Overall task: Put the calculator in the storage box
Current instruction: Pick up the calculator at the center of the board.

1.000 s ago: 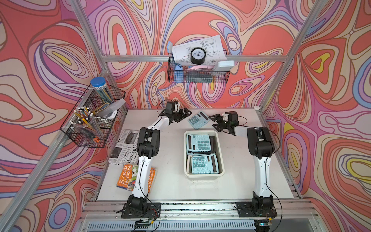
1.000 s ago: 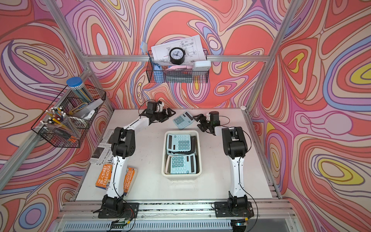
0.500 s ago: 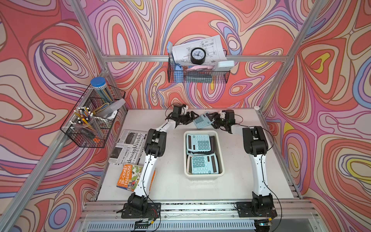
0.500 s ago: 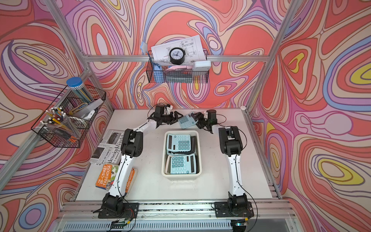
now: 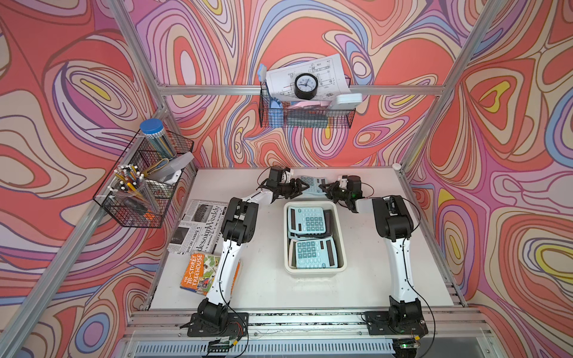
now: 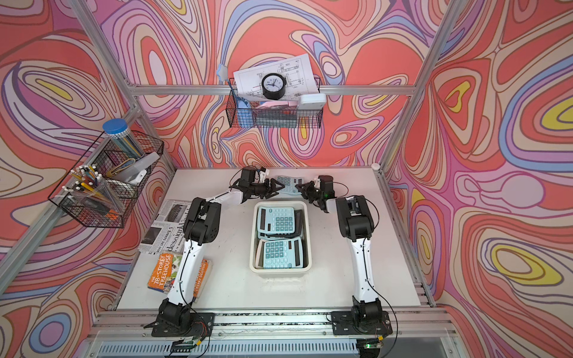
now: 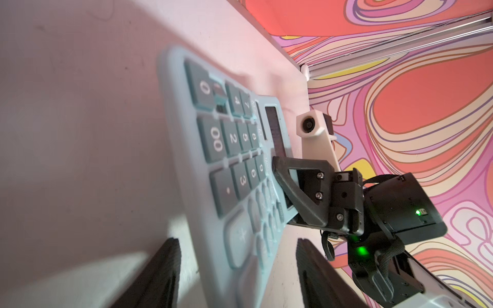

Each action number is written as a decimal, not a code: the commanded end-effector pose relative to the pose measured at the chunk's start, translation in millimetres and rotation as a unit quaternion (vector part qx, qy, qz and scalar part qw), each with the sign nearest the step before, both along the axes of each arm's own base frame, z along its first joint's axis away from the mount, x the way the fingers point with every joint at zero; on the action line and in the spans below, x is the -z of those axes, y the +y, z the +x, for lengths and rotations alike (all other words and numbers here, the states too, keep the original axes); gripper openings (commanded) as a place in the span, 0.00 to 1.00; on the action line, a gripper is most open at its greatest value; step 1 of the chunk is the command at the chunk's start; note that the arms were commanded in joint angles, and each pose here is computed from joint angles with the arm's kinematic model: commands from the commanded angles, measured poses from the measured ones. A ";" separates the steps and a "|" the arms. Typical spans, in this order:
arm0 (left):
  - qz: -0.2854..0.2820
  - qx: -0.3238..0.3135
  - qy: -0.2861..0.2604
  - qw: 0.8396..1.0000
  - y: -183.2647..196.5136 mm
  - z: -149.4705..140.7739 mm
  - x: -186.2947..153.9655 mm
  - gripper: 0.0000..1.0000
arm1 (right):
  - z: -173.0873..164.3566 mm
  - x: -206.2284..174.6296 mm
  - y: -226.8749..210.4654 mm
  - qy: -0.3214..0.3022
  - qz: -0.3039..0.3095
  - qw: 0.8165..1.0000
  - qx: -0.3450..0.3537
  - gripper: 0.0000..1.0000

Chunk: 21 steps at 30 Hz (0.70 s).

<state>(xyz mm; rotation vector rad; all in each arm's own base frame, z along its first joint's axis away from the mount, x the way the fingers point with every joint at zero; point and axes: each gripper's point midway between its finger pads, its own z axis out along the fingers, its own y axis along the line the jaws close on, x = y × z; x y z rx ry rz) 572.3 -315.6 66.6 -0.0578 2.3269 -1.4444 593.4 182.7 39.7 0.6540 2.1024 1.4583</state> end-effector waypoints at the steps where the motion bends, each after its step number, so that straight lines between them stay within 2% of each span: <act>1: -0.010 -0.013 -0.041 0.999 13.8 8.4 -52.6 0.65 | -10.8 10.1 -12.1 0.028 0.002 0.999 0.017 0.10; 9: 0.017 -0.033 -0.080 0.996 43.0 -1.4 -104.1 0.69 | -17.9 -27.3 -39.0 -0.008 0.008 0.999 0.033 0.08; 21: 0.040 -0.036 -0.103 0.993 63.7 -53.2 -145.4 0.72 | -51.3 -71.4 -92.7 -0.031 -0.013 0.997 0.067 0.03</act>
